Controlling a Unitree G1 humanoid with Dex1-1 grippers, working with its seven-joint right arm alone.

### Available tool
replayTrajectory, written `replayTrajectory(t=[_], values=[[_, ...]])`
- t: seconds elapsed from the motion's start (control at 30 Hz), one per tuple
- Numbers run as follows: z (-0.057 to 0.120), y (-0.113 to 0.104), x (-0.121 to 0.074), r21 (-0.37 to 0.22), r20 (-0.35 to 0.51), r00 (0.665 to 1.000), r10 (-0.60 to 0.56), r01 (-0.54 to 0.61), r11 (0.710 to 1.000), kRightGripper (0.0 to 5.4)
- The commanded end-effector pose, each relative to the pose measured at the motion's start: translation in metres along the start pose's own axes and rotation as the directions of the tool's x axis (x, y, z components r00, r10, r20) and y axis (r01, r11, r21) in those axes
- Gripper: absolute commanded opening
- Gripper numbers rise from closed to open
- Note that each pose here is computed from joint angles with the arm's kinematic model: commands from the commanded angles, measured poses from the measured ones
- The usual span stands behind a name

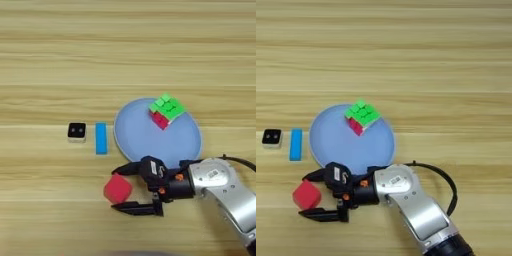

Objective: Move the objects on the table

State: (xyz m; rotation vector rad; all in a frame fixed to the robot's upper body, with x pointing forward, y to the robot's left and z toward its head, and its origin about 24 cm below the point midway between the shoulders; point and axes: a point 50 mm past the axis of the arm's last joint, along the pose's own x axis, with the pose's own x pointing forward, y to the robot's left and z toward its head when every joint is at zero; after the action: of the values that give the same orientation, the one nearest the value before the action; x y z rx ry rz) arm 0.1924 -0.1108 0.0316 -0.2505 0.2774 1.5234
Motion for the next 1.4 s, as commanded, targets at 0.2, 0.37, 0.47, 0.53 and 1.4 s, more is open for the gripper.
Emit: replayTrajectory(t=[0.2, 0.37, 0.47, 0.53, 1.4], values=[[0.013, -0.010, -0.005, -0.081, 0.020, 0.999, -0.044, 0.045, 0.996, 4.69], [0.019, -0.011, -0.005, -0.084, 0.052, 0.997, -0.051, 0.055, 0.995, 5.32], [0.024, -0.010, -0.007, -0.089, 0.080, 0.996, -0.049, 0.057, 0.994, 5.37], [0.027, -0.011, -0.008, -0.094, 0.099, 0.994, -0.052, 0.061, 0.994, 5.37], [0.091, -0.075, -0.073, -0.037, 0.438, 0.774, -0.457, 0.523, 0.851, 5.38]])
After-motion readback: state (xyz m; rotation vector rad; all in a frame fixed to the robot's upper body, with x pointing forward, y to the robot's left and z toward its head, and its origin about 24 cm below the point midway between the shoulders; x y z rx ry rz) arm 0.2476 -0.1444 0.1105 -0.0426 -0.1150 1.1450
